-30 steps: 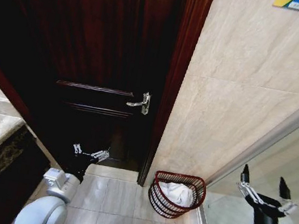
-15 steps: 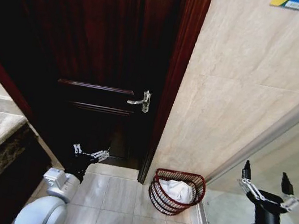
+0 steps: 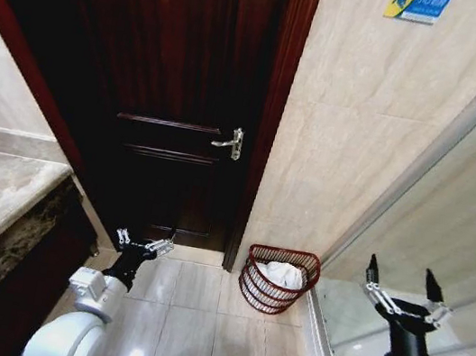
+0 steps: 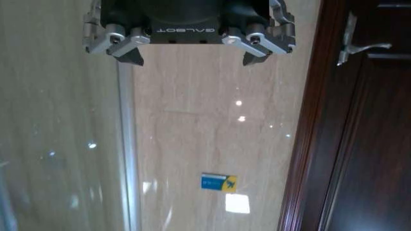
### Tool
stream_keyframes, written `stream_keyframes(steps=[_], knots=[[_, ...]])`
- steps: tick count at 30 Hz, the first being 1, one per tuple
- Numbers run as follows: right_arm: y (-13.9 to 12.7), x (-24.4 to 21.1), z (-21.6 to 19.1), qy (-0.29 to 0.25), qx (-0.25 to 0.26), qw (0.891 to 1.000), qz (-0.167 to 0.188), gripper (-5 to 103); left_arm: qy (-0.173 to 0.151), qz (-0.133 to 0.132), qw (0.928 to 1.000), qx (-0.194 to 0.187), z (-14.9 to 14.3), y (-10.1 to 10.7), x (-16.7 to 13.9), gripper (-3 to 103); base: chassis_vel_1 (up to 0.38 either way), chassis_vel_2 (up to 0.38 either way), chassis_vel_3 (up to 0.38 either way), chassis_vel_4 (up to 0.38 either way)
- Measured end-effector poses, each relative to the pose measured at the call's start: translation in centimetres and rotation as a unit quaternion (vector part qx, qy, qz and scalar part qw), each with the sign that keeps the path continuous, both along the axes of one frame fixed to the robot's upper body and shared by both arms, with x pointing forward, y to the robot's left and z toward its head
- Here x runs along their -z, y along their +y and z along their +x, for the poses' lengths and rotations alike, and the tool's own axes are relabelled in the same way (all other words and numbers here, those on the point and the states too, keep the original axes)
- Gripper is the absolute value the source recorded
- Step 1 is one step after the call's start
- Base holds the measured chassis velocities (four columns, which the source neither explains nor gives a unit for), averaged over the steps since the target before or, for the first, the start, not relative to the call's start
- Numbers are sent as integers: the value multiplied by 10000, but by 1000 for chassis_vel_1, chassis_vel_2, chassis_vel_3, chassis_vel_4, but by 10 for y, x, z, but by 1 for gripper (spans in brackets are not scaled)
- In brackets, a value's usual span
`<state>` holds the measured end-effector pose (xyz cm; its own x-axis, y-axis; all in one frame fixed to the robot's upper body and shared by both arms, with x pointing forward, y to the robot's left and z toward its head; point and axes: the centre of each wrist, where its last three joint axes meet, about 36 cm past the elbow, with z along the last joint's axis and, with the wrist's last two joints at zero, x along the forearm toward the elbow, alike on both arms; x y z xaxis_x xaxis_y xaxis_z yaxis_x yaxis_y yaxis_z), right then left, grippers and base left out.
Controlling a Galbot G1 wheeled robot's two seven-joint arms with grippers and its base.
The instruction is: Discard the used towel into the hamper.
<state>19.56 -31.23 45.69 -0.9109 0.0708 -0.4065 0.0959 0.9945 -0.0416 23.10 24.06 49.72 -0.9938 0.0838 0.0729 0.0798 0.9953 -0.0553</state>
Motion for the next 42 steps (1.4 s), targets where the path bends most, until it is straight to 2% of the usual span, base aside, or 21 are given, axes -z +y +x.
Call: stream_keyframes(steps=[19, 42], knots=[[2, 1, 2, -175, -92, 9998, 1, 100, 0, 0, 10000, 0, 0, 0, 0, 100, -9, 5, 8, -13], [0, 1, 2, -372, -175, 9991, -80, 100, 0, 0, 10000, 0, 0, 0, 0, 100, 140, -141, -138, 138]])
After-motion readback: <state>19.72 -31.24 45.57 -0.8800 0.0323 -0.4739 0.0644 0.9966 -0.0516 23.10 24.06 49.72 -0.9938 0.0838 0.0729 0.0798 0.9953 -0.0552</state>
